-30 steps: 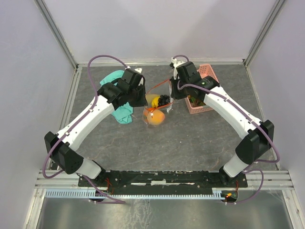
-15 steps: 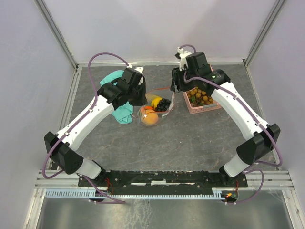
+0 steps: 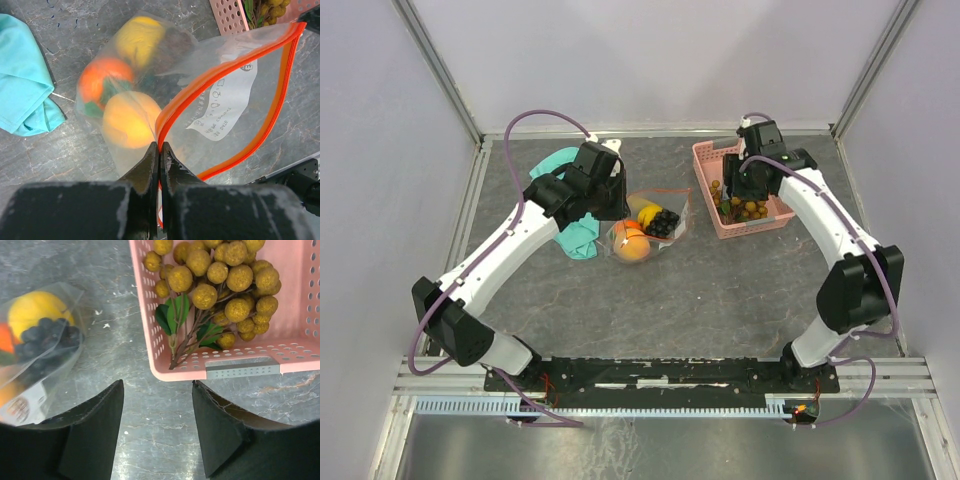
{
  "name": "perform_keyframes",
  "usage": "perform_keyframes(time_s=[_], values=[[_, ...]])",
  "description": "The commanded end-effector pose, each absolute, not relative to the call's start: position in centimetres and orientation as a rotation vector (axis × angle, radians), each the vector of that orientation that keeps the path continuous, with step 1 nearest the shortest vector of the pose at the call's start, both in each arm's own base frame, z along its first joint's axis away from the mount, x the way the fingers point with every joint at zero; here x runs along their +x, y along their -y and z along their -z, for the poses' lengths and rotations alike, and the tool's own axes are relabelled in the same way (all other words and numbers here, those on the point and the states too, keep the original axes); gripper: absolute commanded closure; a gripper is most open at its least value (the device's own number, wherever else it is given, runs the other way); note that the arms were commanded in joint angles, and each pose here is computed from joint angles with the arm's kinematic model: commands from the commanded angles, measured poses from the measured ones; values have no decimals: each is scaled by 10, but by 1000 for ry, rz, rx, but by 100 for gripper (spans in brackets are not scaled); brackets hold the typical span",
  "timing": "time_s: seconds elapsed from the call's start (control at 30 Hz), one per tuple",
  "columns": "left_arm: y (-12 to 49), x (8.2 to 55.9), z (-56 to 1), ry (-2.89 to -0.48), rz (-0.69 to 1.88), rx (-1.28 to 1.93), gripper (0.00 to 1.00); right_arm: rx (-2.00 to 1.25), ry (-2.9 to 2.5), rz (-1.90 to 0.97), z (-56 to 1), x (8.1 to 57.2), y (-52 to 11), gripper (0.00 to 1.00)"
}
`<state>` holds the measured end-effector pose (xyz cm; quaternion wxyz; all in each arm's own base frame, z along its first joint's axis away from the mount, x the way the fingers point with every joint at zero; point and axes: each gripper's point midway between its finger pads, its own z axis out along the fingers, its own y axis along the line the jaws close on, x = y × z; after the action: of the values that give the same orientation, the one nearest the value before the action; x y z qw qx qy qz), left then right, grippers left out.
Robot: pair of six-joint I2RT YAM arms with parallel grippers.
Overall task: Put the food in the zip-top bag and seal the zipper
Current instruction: Pick up the fake fruit from the bin.
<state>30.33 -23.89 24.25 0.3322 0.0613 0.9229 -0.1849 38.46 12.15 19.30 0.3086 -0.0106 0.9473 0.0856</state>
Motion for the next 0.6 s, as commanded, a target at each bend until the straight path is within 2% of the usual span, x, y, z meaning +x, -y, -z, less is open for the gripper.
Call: perform_keyframes(time_s=[0.0, 0.43, 0.57], values=[[244, 307, -263, -2320, 528, 236, 97, 78, -2523, -144, -168, 400, -109, 34], [244, 305, -259, -2334, 533, 230, 97, 204, -2648, -115, -81, 420, -99, 32], [244, 304, -258, -2338, 536, 227, 97, 225, -2677, -128, -63, 424, -101, 29]])
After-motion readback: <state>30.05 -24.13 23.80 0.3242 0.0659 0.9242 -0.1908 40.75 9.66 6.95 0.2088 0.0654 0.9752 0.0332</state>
